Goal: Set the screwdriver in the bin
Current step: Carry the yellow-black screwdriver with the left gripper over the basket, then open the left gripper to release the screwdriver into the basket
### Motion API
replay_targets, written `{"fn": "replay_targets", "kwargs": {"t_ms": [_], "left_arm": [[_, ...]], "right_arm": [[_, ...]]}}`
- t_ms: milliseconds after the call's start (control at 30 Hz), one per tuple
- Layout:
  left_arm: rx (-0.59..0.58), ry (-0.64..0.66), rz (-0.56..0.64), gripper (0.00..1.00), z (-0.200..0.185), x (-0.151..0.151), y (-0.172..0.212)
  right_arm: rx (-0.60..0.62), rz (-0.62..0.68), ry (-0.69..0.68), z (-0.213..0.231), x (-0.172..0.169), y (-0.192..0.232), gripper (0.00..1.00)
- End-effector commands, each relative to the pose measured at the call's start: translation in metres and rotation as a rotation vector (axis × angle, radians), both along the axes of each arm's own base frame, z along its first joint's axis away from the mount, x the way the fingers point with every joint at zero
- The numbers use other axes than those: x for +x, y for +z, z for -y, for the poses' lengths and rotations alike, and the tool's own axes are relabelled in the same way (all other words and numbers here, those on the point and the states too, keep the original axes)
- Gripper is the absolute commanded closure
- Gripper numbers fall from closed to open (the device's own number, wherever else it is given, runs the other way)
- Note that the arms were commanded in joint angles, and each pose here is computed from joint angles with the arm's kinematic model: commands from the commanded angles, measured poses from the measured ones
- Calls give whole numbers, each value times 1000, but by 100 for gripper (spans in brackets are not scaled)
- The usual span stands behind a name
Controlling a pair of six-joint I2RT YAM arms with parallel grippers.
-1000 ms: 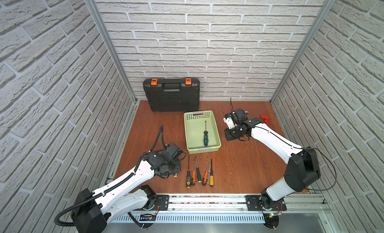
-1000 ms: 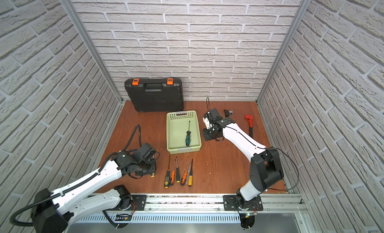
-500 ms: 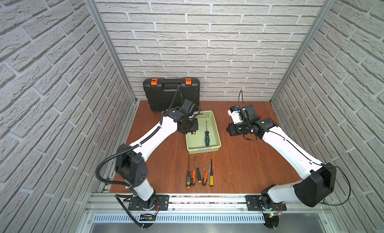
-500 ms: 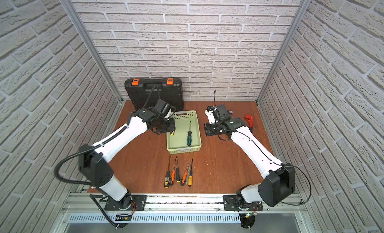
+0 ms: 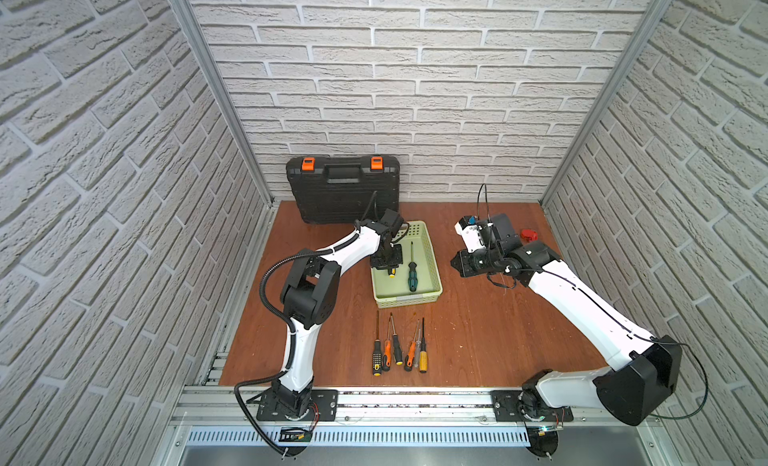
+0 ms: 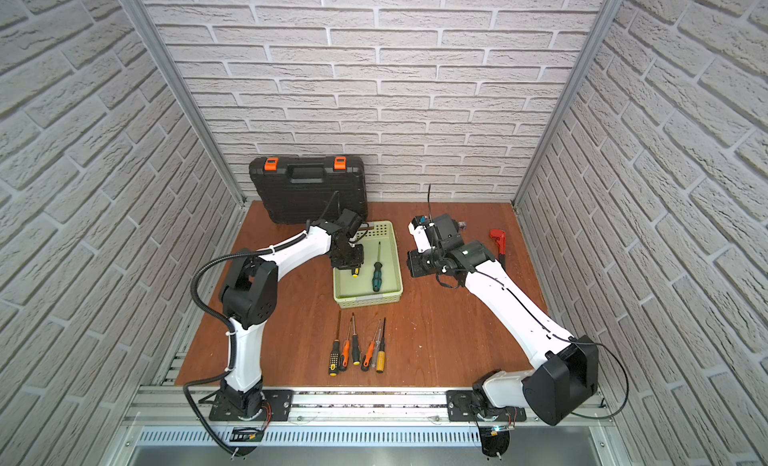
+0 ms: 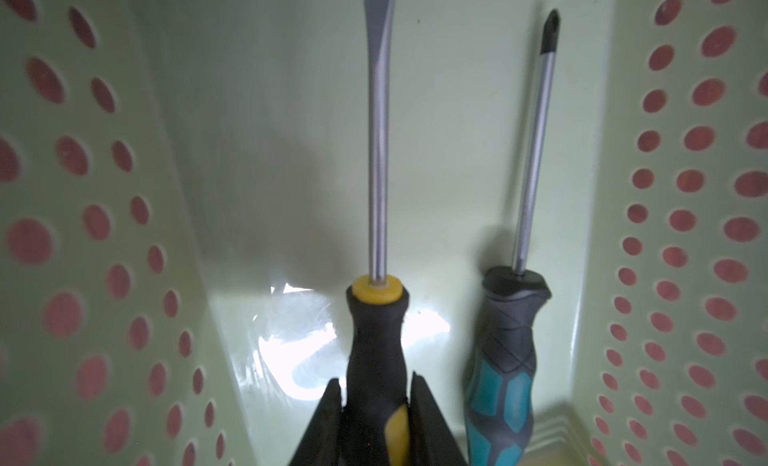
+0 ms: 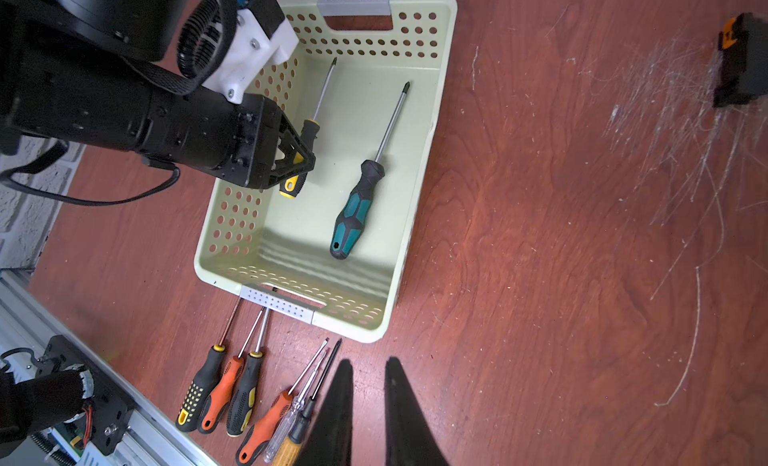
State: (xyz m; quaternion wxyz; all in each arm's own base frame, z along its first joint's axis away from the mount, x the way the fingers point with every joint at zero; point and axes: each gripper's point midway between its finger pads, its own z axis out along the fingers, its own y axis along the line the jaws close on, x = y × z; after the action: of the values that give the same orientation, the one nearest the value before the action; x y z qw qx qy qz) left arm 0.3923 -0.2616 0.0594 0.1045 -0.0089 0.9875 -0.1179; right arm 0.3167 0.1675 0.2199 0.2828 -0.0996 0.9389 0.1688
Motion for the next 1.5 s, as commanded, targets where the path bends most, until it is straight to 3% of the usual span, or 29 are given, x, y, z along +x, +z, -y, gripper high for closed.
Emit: {"fn": "replay_targets", "kwargs": {"t_ms": [0, 200, 267, 367, 667, 833, 933, 1200, 1467], "left_arm": [[-24, 20, 12, 100, 10, 8, -7], [-13, 32, 8, 100, 12, 5, -15], [-9, 29, 13, 95, 13, 4, -15], [-4, 22, 24, 79, 14, 3, -11], [-25, 10, 32, 72, 21, 1, -7], [-17, 7, 66, 50, 15, 0, 8], [-22, -2, 81, 45, 14, -3, 17], [-132, -40, 208, 44, 12, -18, 83], [-97, -58, 309, 43, -36, -69, 121]], "right_arm": [[-9, 41, 5, 4, -4, 9, 82], [-15, 23, 5, 3, -4, 0, 82], [-7, 15, 12, 1, -3, -2, 82], [-5, 11, 16, -1, -2, -3, 78], [-2, 25, 9, 1, -3, 4, 70], [2, 31, -4, 4, -7, 5, 70], [2, 36, -15, 6, -8, 6, 69], [8, 39, -42, 10, -22, 18, 69], [-47, -27, -106, 16, -68, -14, 64]]}}
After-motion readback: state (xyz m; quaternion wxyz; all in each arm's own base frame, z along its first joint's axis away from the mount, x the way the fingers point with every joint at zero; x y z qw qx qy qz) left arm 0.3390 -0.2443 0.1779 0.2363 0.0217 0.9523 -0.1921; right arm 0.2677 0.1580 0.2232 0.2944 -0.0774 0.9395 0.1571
